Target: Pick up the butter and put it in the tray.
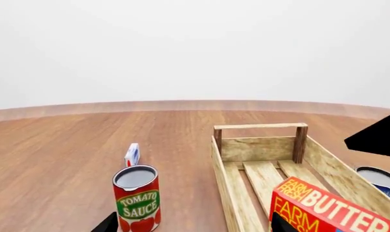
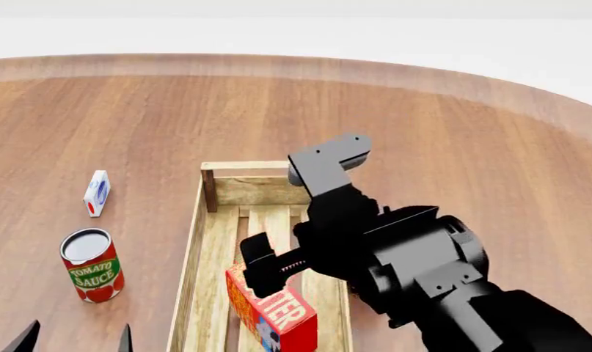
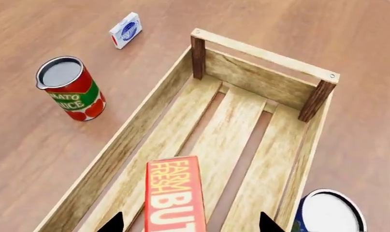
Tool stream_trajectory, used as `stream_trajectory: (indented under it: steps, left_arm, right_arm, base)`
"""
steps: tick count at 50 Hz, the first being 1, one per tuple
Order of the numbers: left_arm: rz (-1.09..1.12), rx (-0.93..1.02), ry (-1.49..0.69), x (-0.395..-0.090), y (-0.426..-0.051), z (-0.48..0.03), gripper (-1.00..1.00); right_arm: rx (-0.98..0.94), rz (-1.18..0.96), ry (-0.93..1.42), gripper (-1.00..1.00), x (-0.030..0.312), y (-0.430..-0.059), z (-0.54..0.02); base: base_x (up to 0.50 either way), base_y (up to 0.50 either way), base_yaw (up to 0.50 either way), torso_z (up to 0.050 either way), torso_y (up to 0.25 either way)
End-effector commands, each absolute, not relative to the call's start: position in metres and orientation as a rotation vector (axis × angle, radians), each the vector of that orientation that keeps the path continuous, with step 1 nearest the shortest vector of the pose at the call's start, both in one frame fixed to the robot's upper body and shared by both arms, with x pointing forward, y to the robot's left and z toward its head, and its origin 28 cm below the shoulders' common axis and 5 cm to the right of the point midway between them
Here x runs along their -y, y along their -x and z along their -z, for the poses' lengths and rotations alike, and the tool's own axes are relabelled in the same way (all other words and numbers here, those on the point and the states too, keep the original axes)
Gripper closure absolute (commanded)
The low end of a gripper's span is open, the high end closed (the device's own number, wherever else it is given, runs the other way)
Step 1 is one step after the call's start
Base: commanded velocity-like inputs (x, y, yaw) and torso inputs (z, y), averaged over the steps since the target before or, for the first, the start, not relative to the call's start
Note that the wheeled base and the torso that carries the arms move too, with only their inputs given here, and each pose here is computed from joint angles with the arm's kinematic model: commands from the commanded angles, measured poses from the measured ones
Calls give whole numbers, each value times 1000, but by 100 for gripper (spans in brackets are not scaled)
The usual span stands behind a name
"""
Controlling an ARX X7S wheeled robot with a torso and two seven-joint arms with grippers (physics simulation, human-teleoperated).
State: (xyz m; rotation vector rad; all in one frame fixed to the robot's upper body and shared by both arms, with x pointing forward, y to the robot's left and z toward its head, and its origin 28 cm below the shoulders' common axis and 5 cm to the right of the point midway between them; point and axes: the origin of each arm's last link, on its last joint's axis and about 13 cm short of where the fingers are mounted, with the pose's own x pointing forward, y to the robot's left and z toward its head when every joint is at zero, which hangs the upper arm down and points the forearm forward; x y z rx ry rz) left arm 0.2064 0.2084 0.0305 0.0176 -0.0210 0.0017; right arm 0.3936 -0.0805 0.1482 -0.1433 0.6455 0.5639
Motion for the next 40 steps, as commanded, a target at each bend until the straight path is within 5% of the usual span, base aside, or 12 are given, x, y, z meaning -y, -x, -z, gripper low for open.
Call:
stream_trajectory:
  steps: [1, 8, 17, 40]
  left_arm:
    - [-3, 24, -19, -209, -207, -31, -100]
    - [-17, 33, -14, -211, -209, -34, -100]
    - [-35, 69, -15, -215, -211, -45, -100]
    - [-51, 125, -35, -219, -206, -55, -100]
  right_arm:
    - [-575, -568, 128, -100, 85, -391, -165]
    - [-158, -402, -14, -100, 96, -336, -150]
    - [147, -206, -7, -100, 114, -269, -130]
    - [345, -51, 86, -100, 115, -211, -81]
  base:
    - [0, 0, 0, 0, 0]
    - [0, 0, 0, 0, 0]
    - [0, 0, 0, 0, 0]
    - [0, 0, 0, 0, 0]
